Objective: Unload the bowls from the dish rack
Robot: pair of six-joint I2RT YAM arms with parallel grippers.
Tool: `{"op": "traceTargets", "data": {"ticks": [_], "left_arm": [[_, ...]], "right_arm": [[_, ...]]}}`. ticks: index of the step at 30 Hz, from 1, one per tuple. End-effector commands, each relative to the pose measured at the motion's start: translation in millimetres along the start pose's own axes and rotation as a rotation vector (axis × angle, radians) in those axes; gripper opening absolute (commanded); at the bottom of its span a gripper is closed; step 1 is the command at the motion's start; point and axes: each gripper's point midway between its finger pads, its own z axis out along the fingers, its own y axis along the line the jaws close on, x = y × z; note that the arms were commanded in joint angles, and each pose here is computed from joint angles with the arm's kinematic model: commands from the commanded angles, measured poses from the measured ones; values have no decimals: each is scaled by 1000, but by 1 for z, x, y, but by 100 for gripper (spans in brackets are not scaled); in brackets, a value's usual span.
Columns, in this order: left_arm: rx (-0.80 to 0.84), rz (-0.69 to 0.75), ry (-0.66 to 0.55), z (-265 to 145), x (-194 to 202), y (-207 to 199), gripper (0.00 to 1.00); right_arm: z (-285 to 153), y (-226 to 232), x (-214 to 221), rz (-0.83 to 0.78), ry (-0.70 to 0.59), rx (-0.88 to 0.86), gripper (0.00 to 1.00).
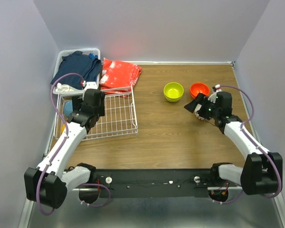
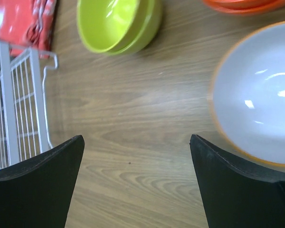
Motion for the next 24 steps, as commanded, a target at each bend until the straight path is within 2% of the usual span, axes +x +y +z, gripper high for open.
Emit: {"op": "traceTargets", "data": {"ticks": [1,6,10,15,24], "left_arm": [[-158,-2,94,13,22,34,99],[-200,61,139,40,24,37,99],[-234,70,123,56,1,35,99],[-357,87,123,80,-13,50,99],[-400,146,156,112,0,55,96]], "right_arm": [[4,40,8,-152,-7,-83,100],[1,64,26,-241,1,-133,100],[-3,75,35,-289,-16,-155,100],[-8,76,39,-317,-50,-134,100],[-13,72,40,-343,-85,-109,100]]}}
